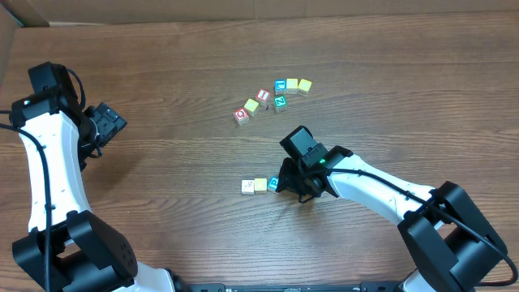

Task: Flip 4 blocks
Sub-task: 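Open the right gripper and release the P block next to K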

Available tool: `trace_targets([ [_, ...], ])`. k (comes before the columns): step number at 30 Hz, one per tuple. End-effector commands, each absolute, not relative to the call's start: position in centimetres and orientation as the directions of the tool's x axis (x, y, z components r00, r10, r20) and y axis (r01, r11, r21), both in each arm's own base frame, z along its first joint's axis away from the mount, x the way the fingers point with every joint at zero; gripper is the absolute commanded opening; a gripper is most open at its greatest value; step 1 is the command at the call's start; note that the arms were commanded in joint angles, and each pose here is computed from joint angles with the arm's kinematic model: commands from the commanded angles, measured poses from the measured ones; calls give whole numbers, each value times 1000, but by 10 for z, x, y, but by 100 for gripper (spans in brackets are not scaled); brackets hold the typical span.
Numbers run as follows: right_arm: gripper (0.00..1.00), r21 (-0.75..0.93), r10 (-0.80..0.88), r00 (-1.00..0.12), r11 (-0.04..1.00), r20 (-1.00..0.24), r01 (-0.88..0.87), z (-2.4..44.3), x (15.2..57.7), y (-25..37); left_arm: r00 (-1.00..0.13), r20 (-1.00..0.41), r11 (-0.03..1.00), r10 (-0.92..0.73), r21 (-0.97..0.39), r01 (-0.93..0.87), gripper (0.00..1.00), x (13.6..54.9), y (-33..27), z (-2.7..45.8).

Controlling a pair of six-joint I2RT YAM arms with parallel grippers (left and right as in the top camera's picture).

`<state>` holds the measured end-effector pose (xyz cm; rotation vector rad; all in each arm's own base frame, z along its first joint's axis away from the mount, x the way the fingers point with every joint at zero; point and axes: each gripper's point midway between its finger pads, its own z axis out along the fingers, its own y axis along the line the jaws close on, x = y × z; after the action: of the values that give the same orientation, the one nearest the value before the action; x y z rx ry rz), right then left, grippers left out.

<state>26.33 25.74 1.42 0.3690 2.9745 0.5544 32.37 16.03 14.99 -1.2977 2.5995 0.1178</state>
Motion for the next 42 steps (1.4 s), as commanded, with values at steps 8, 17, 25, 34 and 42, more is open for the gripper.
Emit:
trace_targets([
  [8, 4, 385, 272, -957, 898, -103, 214, 21, 274, 260, -570, -257, 598, -780, -40, -800, 100, 325, 162, 155],
  [17, 4, 425, 220, -966, 894, -135, 144, 26, 279, 269, -570, -257, 598, -780, -40, -800, 99, 325, 162, 155],
  [25, 4, 418, 203, -962, 902, -180, 112, 29, 289, 266, -570, -257, 598, -781, -40, -801, 99, 325, 162, 155],
  [34, 4, 349, 293, -946, 909, -139, 230, 21, 283, 247, -570, -257, 598, -781, -40, -801, 100, 325, 162, 155],
  [42, 4, 410, 244, -970, 885, -7, 220, 23, 260, 263, -570, -257, 598, -780, -40, -800, 100, 325, 162, 155],
])
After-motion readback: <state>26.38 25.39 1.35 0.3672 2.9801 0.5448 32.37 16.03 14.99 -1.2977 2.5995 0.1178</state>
